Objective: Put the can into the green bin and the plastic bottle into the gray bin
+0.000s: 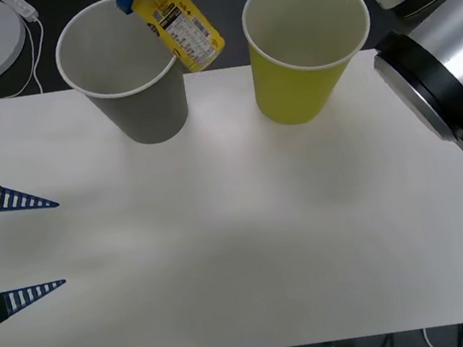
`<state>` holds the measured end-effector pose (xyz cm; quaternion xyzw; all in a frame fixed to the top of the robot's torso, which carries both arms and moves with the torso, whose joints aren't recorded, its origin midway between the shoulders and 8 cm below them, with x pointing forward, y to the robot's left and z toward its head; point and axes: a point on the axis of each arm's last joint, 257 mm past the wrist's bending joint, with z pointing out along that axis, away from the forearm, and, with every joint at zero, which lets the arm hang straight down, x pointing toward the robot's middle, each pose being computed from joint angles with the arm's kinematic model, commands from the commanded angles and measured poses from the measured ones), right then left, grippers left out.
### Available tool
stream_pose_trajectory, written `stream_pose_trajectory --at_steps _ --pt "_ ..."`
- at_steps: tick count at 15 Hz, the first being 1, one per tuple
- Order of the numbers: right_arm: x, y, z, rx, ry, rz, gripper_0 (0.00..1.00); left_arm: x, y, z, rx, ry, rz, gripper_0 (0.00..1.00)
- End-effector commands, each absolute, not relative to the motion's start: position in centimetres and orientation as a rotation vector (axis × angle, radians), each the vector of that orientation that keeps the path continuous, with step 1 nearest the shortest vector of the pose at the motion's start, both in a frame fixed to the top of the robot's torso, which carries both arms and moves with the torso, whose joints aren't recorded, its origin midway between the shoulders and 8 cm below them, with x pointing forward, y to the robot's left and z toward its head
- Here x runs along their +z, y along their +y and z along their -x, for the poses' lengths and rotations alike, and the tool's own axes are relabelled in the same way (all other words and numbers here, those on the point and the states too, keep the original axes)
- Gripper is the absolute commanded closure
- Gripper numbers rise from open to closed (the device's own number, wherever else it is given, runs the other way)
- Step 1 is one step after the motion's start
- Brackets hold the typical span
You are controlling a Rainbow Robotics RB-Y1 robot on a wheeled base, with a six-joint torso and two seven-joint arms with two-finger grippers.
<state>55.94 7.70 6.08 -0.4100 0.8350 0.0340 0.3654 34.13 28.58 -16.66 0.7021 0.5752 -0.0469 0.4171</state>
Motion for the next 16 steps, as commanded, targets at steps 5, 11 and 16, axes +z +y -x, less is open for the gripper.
stream_pose_trajectory --at_steps 5,11,16 --pt "5.7 10.2 -57.2 0.089 2.145 1.006 1.00 -16.7 28.6 -34.1 -0.118 1.444 -1.762 0.00" --pt "7.3 13.5 -58.4 0.157 2.017 0.979 1.00 -16.7 28.6 -34.1 -0.118 1.444 -1.762 0.00" --pt "6.9 15.3 -59.8 0.171 1.964 0.944 1.00 -16.7 28.6 -34.1 -0.118 1.444 -1.762 0.00"
